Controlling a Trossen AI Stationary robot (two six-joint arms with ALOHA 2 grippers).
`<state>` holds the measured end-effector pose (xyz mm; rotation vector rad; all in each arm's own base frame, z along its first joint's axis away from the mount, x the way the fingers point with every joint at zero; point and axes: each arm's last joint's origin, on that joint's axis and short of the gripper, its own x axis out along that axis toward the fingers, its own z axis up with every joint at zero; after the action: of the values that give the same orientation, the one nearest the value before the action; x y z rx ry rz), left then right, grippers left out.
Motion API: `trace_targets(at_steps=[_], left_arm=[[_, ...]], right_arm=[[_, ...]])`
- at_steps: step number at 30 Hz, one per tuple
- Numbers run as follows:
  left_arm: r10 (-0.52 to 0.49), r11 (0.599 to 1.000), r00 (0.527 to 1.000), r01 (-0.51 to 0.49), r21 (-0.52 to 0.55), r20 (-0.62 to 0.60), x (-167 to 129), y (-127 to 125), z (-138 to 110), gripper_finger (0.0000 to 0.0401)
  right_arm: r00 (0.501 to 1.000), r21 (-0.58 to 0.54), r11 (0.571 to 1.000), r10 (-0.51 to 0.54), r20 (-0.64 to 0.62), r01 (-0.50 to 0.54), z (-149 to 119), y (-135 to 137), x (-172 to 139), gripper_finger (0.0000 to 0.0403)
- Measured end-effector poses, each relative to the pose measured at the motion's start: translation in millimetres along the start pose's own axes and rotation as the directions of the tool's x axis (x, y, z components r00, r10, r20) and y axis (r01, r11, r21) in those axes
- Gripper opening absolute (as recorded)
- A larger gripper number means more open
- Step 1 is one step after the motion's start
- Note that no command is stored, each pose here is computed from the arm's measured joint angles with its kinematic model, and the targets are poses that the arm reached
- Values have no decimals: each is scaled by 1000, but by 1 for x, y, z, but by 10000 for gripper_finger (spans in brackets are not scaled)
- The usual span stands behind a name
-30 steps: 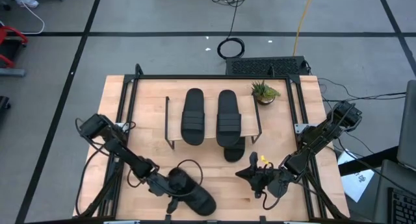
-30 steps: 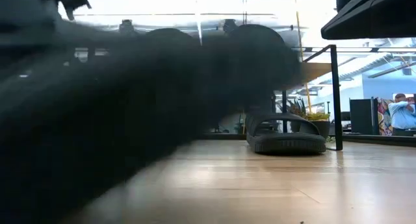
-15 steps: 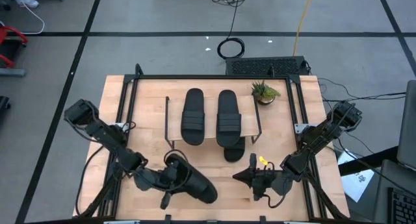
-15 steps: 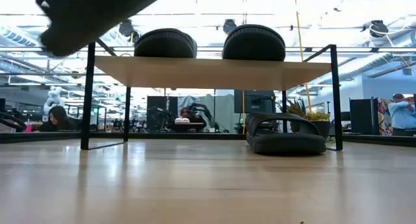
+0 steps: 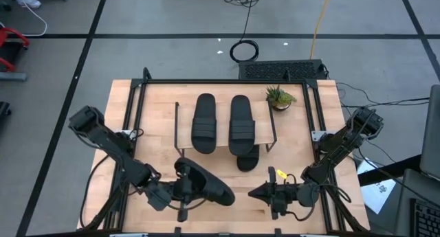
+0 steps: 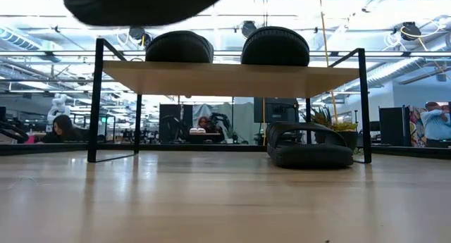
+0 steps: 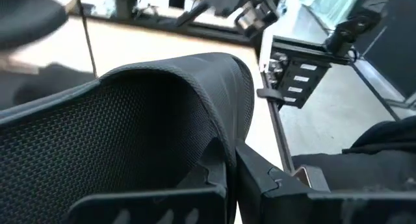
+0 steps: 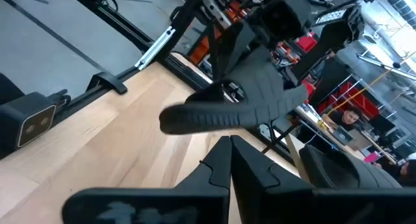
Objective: Pick and place slides into the shelf
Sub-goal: Put the black slide under the shelf
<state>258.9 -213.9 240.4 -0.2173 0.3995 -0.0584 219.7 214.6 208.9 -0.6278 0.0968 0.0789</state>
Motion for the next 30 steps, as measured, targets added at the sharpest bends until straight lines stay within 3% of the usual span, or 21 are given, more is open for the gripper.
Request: trace_targets(at_steps=[9, 13, 17, 22, 30], left_arm=[[-76, 979, 984, 43, -199, -163, 18, -9, -35, 1], [-101, 972, 984, 66, -224, -147, 25, -15, -44, 1], [-57, 983, 996, 45, -176, -64, 28, -16, -41, 1], [66, 996, 995, -61, -59, 79, 26, -17, -27, 1], [155, 982, 968, -173, 76, 196, 24, -28, 4, 1]], right_arm=[[1000, 11, 1000, 11, -17, -11, -2, 1, 0, 0], [1000, 13, 1000, 13, -17, -13, -2, 1, 0, 0], [1000, 16, 1000, 12, -14, -12, -2, 1, 0, 0], [1000, 86, 996, -5, 30, 3, 3, -1, -1, 0], [989, 143, 989, 7, 149, -29, 18, 1, -10, 0]])
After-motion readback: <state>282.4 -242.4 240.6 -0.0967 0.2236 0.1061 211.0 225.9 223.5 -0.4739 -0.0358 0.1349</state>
